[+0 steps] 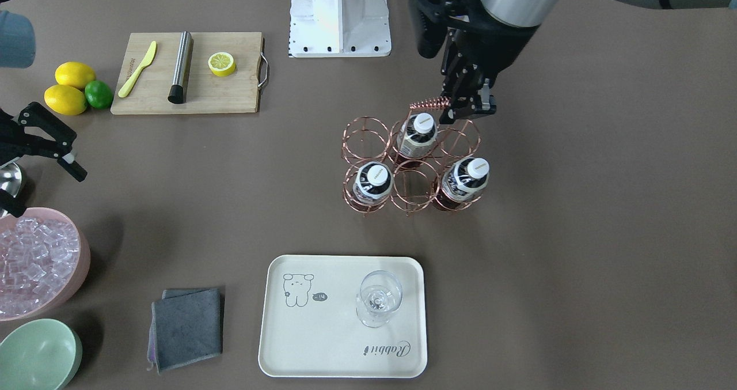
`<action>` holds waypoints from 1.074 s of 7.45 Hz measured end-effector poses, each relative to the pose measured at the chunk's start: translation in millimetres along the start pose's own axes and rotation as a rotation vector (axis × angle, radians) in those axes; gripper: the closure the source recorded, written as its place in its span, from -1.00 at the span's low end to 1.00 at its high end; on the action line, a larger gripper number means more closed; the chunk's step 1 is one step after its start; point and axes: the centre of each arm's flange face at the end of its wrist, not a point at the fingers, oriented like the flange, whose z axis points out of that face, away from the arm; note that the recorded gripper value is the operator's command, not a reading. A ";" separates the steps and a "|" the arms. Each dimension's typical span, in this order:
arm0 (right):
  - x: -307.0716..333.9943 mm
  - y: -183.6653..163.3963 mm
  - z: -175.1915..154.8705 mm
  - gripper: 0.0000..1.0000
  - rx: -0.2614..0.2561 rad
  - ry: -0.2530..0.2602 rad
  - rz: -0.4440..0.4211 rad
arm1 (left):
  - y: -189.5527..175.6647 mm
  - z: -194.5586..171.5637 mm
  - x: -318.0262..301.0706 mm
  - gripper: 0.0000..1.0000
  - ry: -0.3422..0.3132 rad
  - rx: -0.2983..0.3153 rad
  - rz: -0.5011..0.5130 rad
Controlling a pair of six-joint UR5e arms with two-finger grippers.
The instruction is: Take tea from basket to plate
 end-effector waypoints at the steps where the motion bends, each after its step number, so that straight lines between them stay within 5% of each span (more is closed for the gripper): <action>1: -27.5 -5.8 5.9 -0.98 0.031 -0.024 0.016 | -19.6 8.6 15.5 1.00 0.009 0.014 -0.007; 5: -123.4 20.2 32.5 -0.98 0.127 -0.047 -0.036 | -75.6 34.0 66.9 1.00 0.029 0.039 -0.032; 8: -154.1 49.2 42.4 -0.98 0.161 -0.032 -0.057 | -84.4 44.8 79.8 1.00 0.044 0.035 -0.036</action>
